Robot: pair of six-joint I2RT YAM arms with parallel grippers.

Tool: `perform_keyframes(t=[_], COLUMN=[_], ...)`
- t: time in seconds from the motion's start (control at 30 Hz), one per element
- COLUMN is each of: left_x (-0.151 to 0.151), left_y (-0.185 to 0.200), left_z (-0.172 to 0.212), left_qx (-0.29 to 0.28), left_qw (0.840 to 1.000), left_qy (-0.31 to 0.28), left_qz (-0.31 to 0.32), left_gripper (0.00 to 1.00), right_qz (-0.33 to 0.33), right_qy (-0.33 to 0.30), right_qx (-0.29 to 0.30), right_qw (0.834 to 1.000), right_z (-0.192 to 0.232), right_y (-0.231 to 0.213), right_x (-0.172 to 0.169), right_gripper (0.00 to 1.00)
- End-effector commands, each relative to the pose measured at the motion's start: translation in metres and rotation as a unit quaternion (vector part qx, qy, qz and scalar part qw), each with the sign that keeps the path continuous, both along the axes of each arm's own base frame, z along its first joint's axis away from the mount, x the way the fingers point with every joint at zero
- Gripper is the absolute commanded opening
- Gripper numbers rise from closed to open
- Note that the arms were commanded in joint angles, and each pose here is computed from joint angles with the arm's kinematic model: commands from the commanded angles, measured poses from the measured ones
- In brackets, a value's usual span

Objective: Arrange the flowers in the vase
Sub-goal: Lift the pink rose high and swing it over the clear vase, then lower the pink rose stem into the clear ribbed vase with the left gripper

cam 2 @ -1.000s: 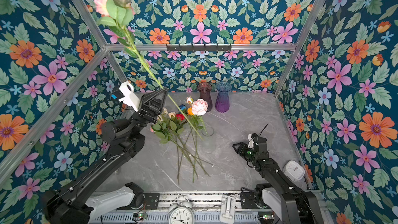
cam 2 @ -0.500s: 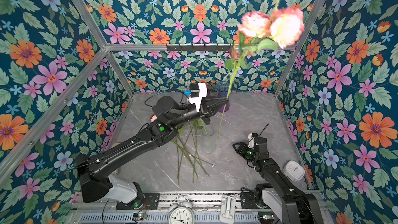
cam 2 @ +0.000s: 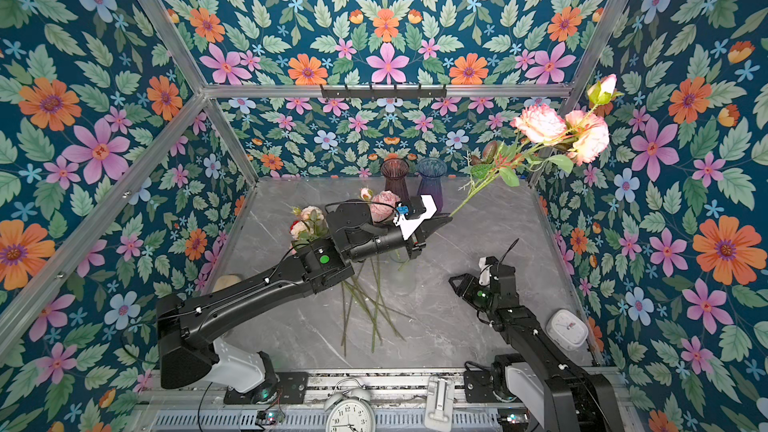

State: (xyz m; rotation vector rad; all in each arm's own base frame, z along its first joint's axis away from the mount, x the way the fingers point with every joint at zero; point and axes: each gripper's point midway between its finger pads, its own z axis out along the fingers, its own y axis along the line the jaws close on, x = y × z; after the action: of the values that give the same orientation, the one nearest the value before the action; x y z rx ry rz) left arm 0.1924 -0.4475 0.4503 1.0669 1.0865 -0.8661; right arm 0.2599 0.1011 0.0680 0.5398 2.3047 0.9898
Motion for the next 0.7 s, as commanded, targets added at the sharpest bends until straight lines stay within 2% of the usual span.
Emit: perform_keyframes(t=[0.0, 0.67], left_x=[-0.0051, 0.0029], left_y=[0.0080, 0.0130], left_z=[0.0261, 0.0320], left_qx=[-0.039, -0.040], left_qw=[0.999, 0.998], left_qy=[-0.024, -0.048], left_qz=[-0.003, 0.030], left_gripper=[0.00, 0.00], right_qz=[-0.002, -0.002], right_qy=[-0.011, -0.013], right_qx=[0.002, 0.001], right_qw=[1.000, 1.000], right_z=[0.0039, 0.0045], right_y=[0.0000, -0.0002], right_x=[0.0035, 0.0030], right_gripper=[0.55, 0.55])
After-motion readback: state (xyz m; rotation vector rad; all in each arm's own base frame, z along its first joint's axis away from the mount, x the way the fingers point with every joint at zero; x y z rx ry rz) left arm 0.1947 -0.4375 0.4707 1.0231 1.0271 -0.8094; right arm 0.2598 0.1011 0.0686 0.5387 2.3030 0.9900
